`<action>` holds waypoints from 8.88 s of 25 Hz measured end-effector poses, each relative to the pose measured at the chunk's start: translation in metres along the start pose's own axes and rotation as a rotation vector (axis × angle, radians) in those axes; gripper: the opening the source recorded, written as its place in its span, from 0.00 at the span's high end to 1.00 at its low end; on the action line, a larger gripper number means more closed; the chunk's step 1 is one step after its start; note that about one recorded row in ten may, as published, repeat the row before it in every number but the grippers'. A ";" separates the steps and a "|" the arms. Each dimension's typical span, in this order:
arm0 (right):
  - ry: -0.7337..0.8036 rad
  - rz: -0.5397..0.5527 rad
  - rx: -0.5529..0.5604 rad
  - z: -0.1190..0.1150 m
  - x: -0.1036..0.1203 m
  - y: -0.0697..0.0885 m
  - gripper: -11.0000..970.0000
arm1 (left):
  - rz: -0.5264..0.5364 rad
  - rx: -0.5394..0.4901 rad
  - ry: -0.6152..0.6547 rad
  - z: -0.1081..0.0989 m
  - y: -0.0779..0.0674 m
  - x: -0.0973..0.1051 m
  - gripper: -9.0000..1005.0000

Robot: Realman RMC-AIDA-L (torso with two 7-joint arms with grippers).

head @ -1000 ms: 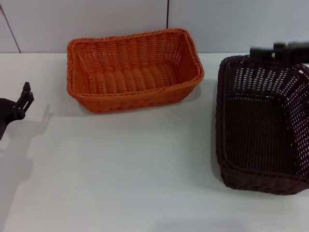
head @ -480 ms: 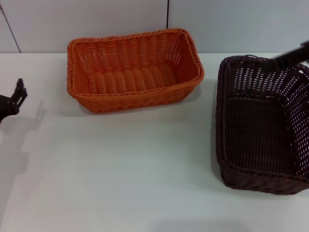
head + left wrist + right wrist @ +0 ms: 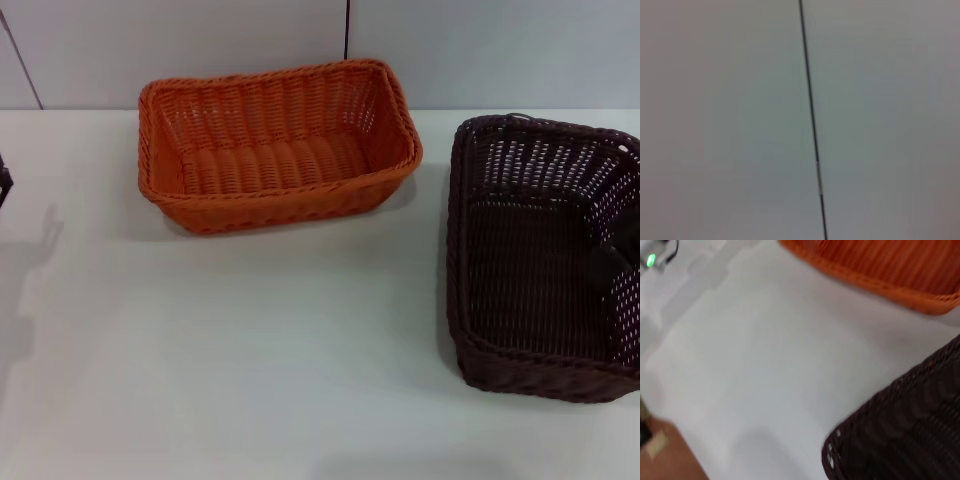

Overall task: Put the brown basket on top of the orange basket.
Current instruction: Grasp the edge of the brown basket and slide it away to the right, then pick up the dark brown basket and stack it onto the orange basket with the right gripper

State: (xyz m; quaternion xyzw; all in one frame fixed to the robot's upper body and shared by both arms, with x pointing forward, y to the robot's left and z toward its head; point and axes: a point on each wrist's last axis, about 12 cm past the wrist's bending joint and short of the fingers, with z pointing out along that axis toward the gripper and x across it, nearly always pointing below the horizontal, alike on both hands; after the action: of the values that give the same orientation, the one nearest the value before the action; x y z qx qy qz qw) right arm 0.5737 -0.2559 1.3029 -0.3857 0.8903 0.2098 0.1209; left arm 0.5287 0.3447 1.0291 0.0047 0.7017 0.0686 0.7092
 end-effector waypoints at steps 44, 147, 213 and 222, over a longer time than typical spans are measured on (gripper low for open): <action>0.415 -0.357 0.006 0.115 -0.031 0.008 0.15 | -0.063 -0.011 -0.057 -0.009 0.000 -0.002 0.19; 0.310 -0.927 0.518 0.067 -0.084 0.081 0.86 | -0.051 -0.036 -0.054 -0.008 0.011 -0.003 0.19; -0.098 -1.903 0.684 0.063 -0.077 -0.009 0.86 | -0.161 -0.085 -0.074 -0.027 0.019 0.003 0.19; -0.091 -1.985 0.687 0.077 -0.082 -0.024 0.86 | -0.170 -0.105 -0.071 -0.030 0.022 0.004 0.19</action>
State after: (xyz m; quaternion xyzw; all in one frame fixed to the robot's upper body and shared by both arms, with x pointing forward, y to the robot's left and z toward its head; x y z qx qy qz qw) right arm 0.6507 -0.1818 1.2590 -0.8790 0.1808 -0.2329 0.3748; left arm 0.4968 0.3639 1.0264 -0.0896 0.6694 0.0447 0.7361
